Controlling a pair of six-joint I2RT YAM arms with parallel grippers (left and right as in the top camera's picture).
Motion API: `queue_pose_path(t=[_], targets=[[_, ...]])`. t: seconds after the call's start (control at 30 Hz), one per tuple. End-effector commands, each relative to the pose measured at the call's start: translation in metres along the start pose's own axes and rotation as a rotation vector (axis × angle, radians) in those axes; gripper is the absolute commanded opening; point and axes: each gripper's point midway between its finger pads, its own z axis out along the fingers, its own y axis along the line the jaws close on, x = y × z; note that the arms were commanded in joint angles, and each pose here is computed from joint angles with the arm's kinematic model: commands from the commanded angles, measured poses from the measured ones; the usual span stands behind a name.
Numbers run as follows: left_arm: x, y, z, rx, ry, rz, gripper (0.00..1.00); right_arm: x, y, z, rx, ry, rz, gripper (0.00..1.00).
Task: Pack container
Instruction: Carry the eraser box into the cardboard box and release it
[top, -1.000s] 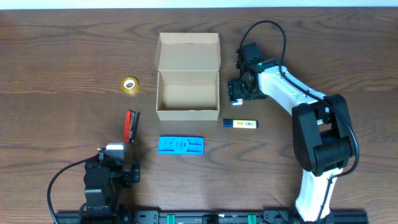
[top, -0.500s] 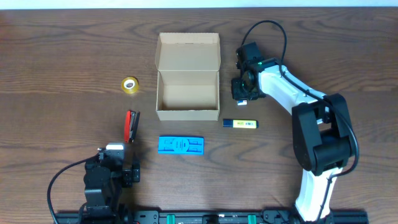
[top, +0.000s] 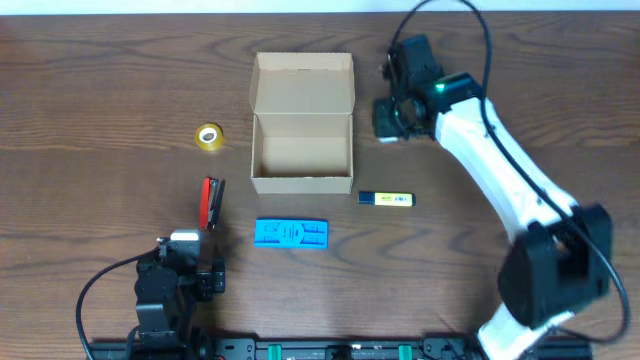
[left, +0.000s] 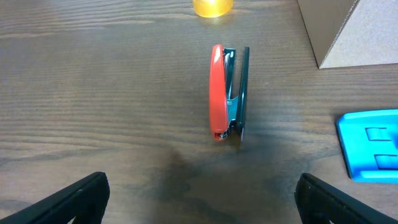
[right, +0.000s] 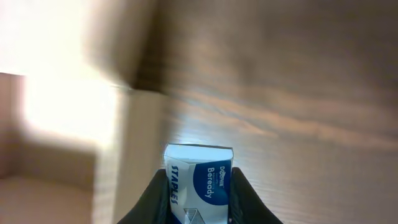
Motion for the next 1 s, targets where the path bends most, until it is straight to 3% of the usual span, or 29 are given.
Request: queue_pose_path(t=[0.0,0.2,0.4,0.63,0.97], targets=[[0.005,0.000,0.002,-0.001,0.011,-0.008,0.95,-0.011,0.042,-0.028,-0.085,-0.070,-0.114,0.15],[0.005,0.000,0.002,-0.001,0.010,-0.008,0.95,-0.009,0.098,-0.028,-0.148,-0.119,-0.259,0.16],[0.005,0.000,0.002,-0.001,0.011,-0.008,0.95,0.012,0.126,0.009,-0.157,-0.059,-0.375,0.14],[0.005,0.000,0.002,-0.001,0.011,-0.008,0.95,0.036,0.134,0.057,-0.133,0.026,-0.445,0.13],[0.005,0.000,0.002,-0.001,0.011,-0.008,0.95,0.038,0.128,0.076,-0.096,0.038,-0.446,0.24]])
